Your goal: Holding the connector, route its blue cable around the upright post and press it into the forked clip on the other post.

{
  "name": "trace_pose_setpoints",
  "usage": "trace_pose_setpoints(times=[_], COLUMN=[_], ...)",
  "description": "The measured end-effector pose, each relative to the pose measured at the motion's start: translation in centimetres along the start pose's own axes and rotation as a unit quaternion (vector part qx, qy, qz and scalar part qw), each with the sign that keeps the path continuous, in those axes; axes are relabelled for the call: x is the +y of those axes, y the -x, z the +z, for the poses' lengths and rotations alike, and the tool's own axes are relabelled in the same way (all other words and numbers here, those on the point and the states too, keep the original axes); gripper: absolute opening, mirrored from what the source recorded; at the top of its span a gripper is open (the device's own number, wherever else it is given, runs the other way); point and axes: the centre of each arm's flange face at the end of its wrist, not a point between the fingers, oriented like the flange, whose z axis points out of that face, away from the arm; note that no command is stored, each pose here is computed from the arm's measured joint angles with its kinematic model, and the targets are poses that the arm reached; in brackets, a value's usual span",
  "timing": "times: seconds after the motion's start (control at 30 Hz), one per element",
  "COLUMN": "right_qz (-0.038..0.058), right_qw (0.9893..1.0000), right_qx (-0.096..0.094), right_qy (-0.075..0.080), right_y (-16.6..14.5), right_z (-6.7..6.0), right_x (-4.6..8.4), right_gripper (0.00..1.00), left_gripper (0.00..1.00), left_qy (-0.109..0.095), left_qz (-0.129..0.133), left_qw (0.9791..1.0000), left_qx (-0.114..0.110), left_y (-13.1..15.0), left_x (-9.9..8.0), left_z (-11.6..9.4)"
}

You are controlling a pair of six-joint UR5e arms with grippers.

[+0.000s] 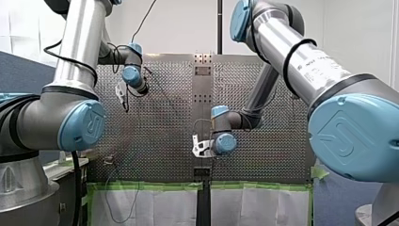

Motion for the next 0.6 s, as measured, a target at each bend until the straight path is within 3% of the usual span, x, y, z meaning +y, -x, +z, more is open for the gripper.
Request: trace_pose_setpoints(times=[0.23,0.6], right_qz=[0.0011,0.0091], right_qw=[0.9998,0.9989], right_qx=[-0.006,-0.008], right_qy=[0.017,0.046], right_y=[3.0,7.7], right_z=[0.8,2.3], right_x=[0.5,2.5], right_gripper=[0.00,0.00], left_gripper=[1.00,1.00], left_qy=[0.000,-0.001], left_qz=[0.000,0.001], left_qw=[1.0000,1.0000], left_qx=[-0.001,0.000], left_y=[0.0,-0.1], left_x=[0.0,-0.2], left_z=[0.0,0.0])
